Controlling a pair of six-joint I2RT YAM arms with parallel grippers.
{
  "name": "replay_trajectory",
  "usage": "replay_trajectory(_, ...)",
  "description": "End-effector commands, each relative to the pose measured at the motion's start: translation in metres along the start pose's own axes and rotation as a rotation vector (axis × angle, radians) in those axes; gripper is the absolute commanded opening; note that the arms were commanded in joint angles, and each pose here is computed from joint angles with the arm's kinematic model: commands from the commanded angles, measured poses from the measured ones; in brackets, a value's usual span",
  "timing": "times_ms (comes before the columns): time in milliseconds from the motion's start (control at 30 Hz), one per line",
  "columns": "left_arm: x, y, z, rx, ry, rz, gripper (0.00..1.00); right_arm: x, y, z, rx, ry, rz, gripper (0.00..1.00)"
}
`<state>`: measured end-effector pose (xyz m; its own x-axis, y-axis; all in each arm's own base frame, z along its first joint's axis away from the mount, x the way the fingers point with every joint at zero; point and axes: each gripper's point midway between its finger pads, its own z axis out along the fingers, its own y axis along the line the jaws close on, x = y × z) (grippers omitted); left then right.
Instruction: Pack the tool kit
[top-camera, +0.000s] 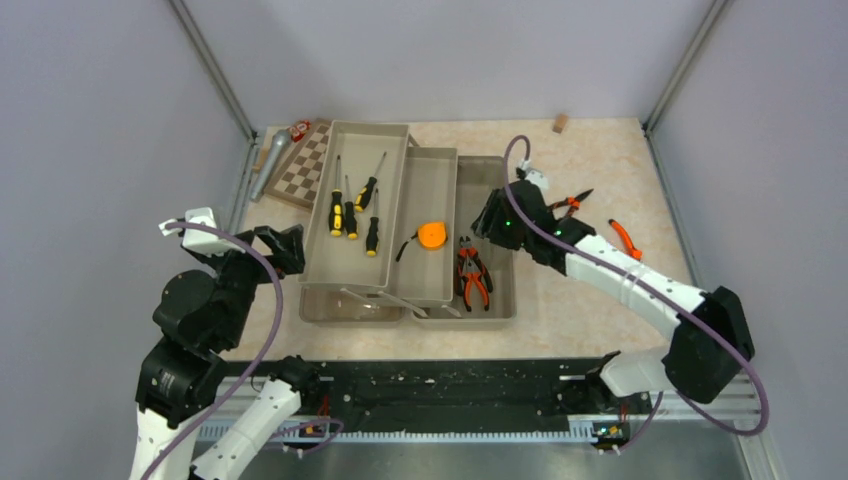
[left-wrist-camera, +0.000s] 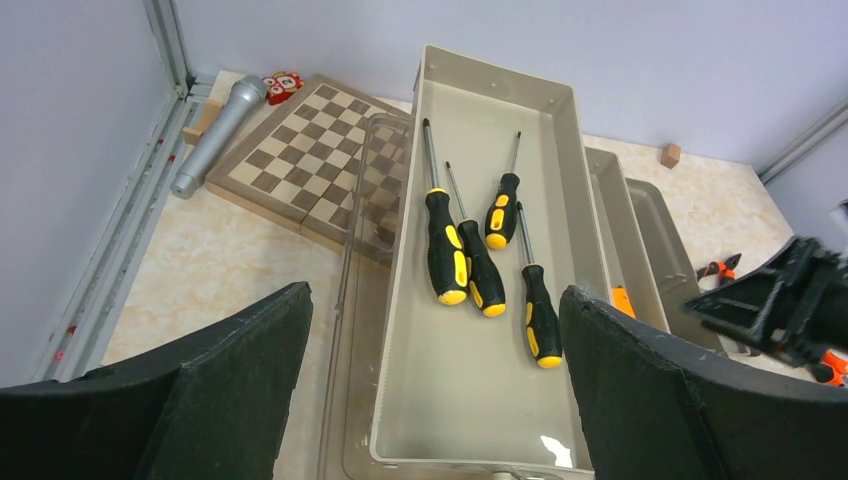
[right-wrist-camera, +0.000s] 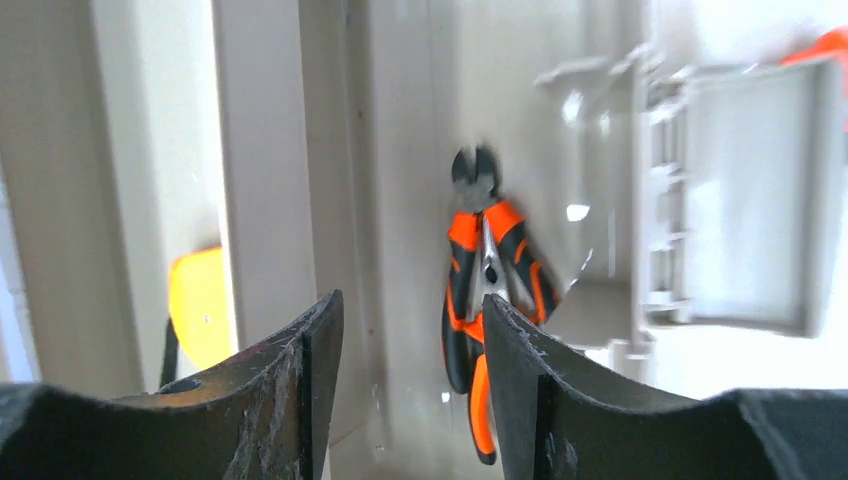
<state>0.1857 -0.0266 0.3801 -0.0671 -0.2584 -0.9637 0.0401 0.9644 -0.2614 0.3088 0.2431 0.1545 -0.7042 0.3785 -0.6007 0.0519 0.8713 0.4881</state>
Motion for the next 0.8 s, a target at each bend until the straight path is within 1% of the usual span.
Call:
replay_trajectory(0, -0.012, 0.003, -0.006, -0.006, -0.051, -0.022, 0.98, -0.059, -0.028, -0.034, 0.111, -0.142, -0.035, 0.53)
replay_trajectory(100, -0.010, 0.003, -0.005, -0.006, -0.050, -0.022, 0.98, -0.076, -0.064, -0.046, 0.214, -0.176, -0.042, 0.53)
replay_trajectory(133, -0.009, 0.003, -0.004, -0.006, -0.047, -0.019, 0.98, -0.079, -0.078, -0.050, 0.257, -0.180, -0.047, 0.55)
replay_trajectory(267, -0.010, 0.003, -0.003, -0.011, -0.053, -0.009, 0.98, -0.081, -0.133, -0.052, 0.387, -0.146, -0.044, 0.57)
replay_trajectory(433, -0.011, 0.003, -0.001, -0.010, -0.054, -0.002, 0.98, -0.086, -0.184, -0.042, 0.475, -0.102, -0.015, 0.59)
replay_trajectory(600, -0.009, 0.003, 0.000, -0.015, -0.048, 0.003, 0.98, -0.101, -0.203, -0.017, 0.492, -0.107, 0.025, 0.58)
replay_trajectory(767, -0.009, 0.005, -0.001, -0.022, -0.048, 0.009, 0.98, -0.118, -0.216, 0.023, 0.519, -0.095, 0.080, 0.55)
